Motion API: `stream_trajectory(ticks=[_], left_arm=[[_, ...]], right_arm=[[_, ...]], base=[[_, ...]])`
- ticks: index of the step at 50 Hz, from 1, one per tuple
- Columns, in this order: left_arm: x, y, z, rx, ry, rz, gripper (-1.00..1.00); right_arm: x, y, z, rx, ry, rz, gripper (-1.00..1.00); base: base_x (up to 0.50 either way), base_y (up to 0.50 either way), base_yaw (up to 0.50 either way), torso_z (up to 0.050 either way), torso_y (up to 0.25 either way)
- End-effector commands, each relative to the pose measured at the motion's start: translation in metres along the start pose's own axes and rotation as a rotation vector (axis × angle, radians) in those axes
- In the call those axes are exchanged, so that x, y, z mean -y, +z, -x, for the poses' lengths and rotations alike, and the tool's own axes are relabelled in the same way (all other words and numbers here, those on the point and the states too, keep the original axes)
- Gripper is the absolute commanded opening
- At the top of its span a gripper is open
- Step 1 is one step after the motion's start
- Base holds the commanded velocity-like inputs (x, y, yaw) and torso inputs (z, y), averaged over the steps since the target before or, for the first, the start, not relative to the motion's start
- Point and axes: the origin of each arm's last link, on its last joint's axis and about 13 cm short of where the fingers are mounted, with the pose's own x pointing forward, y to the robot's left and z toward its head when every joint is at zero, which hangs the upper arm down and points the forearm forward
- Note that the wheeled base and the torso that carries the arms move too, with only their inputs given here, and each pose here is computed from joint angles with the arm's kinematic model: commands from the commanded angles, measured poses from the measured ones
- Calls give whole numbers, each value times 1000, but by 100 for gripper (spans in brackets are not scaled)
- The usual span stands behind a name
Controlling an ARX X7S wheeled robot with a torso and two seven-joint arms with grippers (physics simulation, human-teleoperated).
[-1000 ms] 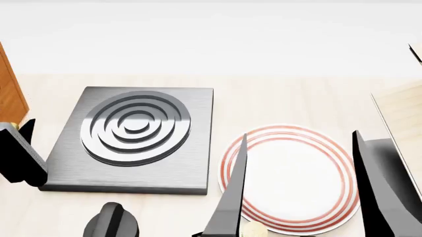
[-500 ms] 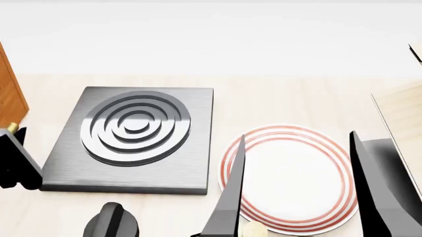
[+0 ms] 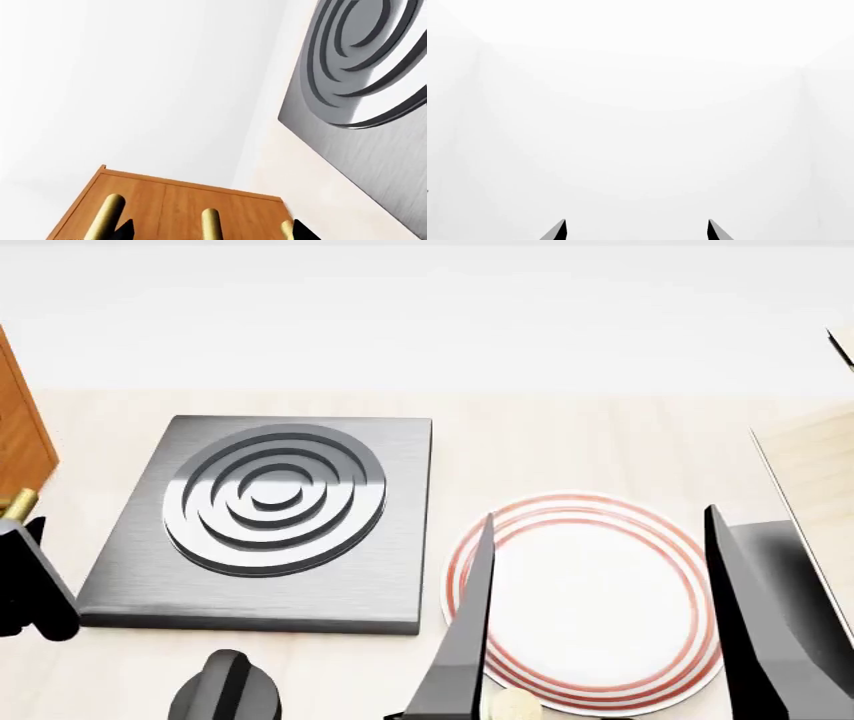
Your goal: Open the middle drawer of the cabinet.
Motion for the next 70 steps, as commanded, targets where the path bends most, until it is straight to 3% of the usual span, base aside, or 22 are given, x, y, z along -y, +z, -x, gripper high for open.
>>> stream_trajectory(ticks=[1,23,47,70], left_arm=[[3,3,-2,-4,-39,-25,100],[5,-1,-4,-24,-36,-100,100],[17,-11,-9,-67,-45,-89,100],[14,-18,-10,-115,-28,-84,100]], right_arm=[[2,1,0,3,-13,10,100],[2,0,1,-6,-8,-3,100],[2,0,0,-3,-3,-4,100],[2,0,0,-2,-7,-1,100]], base=[[0,0,0,0,0],[0,0,0,0,0],[0,0,0,0,0],[0,0,0,0,0]])
